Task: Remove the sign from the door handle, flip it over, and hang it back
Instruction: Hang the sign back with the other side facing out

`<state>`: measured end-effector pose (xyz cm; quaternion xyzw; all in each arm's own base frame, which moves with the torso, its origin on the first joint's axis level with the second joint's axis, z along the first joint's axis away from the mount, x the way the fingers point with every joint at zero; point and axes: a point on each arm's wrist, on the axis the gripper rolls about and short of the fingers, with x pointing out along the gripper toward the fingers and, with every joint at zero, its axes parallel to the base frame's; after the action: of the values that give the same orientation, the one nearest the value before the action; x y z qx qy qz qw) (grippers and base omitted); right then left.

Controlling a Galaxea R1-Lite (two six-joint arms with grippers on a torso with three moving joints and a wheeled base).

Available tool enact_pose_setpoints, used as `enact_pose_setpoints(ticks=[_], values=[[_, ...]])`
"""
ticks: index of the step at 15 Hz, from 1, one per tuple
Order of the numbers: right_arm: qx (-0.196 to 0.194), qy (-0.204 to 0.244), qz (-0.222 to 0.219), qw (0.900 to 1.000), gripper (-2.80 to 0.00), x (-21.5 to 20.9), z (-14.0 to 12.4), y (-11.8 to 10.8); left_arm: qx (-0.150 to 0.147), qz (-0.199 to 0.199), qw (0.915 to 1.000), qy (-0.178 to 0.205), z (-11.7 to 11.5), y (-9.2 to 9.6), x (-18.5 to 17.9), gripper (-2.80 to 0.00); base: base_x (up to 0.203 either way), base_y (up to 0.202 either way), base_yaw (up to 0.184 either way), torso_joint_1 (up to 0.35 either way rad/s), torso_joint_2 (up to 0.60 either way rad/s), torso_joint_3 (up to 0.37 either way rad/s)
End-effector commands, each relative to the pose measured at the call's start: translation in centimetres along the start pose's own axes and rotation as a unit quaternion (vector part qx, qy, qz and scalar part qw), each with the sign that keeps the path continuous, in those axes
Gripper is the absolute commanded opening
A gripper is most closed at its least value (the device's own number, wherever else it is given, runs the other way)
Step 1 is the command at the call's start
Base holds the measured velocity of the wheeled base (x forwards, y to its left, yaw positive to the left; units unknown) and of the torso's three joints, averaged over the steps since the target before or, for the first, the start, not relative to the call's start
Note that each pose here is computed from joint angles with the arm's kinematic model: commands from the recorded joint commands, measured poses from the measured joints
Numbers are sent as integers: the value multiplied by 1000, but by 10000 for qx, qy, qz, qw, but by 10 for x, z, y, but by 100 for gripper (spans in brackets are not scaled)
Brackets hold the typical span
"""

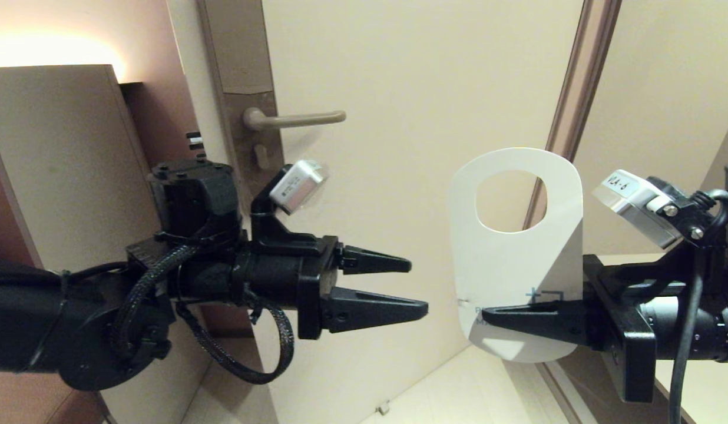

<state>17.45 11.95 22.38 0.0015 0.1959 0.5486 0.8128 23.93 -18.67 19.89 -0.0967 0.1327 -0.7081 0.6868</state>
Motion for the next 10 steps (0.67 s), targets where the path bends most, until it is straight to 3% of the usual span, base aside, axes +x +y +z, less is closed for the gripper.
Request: enact_pose_setpoints(ticks=[1, 10], values=[[28, 11, -89, 10000, -280, -3, -4, 0, 183, 407, 9986, -282, 11, -17, -34, 0, 0, 0, 0, 0, 0, 0], [187, -126, -762, 9968, -280, -15, -14, -19, 164, 1876, 9792, -753, -9, -54, -122, 0, 0, 0, 0, 0, 0, 0]])
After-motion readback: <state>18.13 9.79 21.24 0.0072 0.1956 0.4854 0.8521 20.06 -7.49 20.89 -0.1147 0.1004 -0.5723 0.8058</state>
